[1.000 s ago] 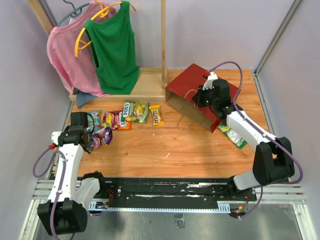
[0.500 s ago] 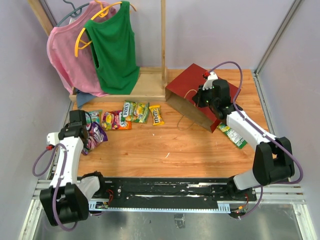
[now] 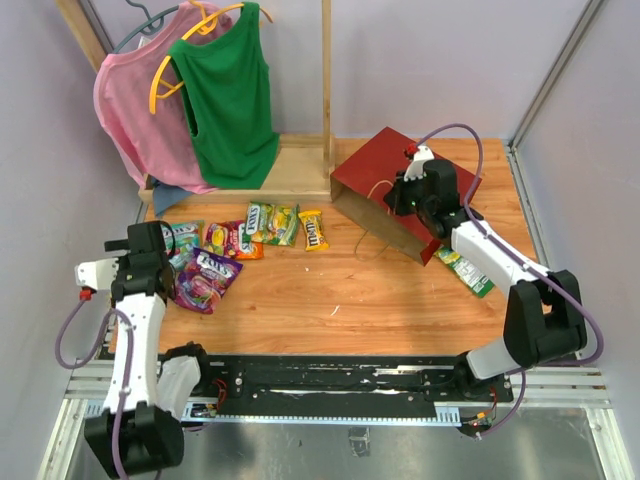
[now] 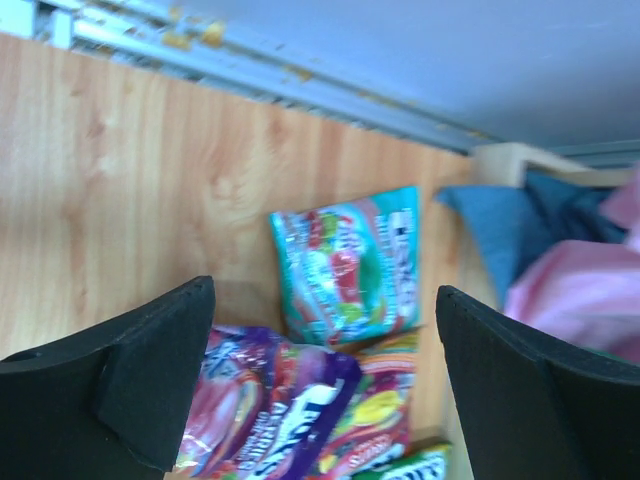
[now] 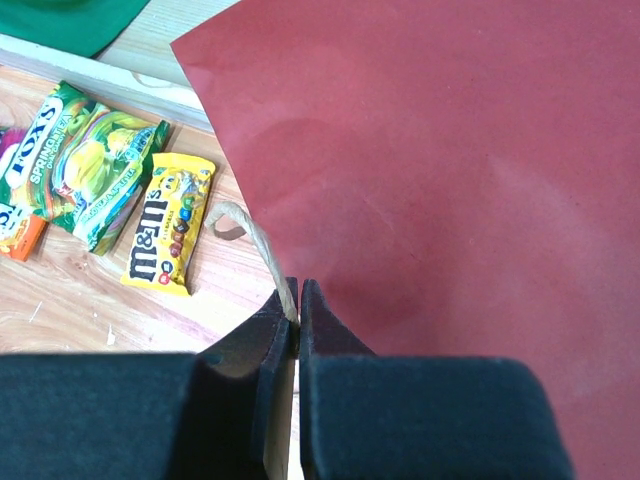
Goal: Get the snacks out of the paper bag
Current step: Place the snack at the center of the board.
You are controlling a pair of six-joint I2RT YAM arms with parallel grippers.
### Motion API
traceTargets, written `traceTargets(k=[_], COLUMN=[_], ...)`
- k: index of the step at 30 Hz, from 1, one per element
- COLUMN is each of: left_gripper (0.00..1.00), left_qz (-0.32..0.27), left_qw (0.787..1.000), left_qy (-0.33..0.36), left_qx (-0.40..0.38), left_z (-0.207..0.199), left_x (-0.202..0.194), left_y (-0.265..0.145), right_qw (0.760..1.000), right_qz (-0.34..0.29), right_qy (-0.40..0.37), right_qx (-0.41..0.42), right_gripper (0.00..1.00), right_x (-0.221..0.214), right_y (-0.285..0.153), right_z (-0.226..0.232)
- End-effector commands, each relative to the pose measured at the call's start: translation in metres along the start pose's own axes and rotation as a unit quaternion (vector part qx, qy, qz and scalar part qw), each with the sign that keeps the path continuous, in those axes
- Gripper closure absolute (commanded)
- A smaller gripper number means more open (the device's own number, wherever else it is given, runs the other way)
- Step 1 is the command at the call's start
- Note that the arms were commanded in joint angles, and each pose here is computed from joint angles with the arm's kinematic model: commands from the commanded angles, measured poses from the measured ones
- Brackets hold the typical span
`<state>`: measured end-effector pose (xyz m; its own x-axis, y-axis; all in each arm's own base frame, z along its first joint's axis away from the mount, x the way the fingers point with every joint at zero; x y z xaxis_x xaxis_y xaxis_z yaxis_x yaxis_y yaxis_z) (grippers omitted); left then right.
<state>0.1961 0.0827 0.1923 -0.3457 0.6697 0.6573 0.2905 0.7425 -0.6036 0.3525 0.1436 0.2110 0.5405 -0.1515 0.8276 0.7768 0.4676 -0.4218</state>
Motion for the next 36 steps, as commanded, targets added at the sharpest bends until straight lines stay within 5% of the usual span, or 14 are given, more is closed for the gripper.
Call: traceTargets(k=[1, 4, 8, 13, 19, 24, 28, 36], left_gripper=[0.07, 0.01, 0.00, 0.00, 0.00, 0.03, 0.05, 0.03], left_qz=[-0.057, 0.020, 0.146, 0.166, 0.279, 0.338, 0.341, 0.261], left_qw=[0.993, 0.961, 0.838, 0.799, 0.748, 0.735, 0.745, 0.834], left_qy=[-0.006, 0.071, 0.160, 0.246, 0.265, 0.260, 0.256, 0.249], left_qx=[-0.107, -0.265, -0.502, -0.523, -0.541, -0.527, -0.512, -0.417], left_z=[-0.025, -0.043, -0.059, -0.061, -0.026, -0.003, 0.006, 0.018], left_x=[0.037, 0.012, -0.036, -0.060, -0.112, -0.138, -0.145, -0.138], left_y=[-0.026, -0.041, -0.075, -0.083, -0.073, -0.063, -0.058, -0.027], right_qw=[1.000, 1.000, 1.000, 1.000, 1.000, 1.000, 1.000, 1.000], right_qz=[0.000, 0.005, 0.010, 0.009, 0.008, 0.008, 0.009, 0.006], right_qy=[0.002, 0.003, 0.002, -0.004, -0.006, -0.008, -0.011, -0.017], right_qx=[0.003, 0.005, 0.006, 0.002, -0.001, 0.000, 0.001, -0.007], right_gripper=[0.98, 0.98, 0.98, 0.98, 0.98, 0.99, 0.99, 0.99], right_x=[0.001, -0.001, -0.003, -0.002, -0.002, -0.002, -0.002, -0.001], right_y=[0.006, 0.011, 0.014, 0.012, 0.011, 0.010, 0.010, 0.004], right_z=[-0.003, -0.003, -0.001, 0.000, 0.001, 0.002, 0.004, 0.004])
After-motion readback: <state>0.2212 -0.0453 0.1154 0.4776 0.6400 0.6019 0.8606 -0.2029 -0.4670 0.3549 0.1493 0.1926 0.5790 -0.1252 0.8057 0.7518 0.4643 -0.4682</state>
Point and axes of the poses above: each gripper's point midway between its finger pads, its own y axis out along the fingers, its own z axis along the line the jaws close on, x = y × z, the point moved 7 cm from there along -y, back along the fingers, and after that the axes turned 9 degrees about y, right-handed, at the moved point
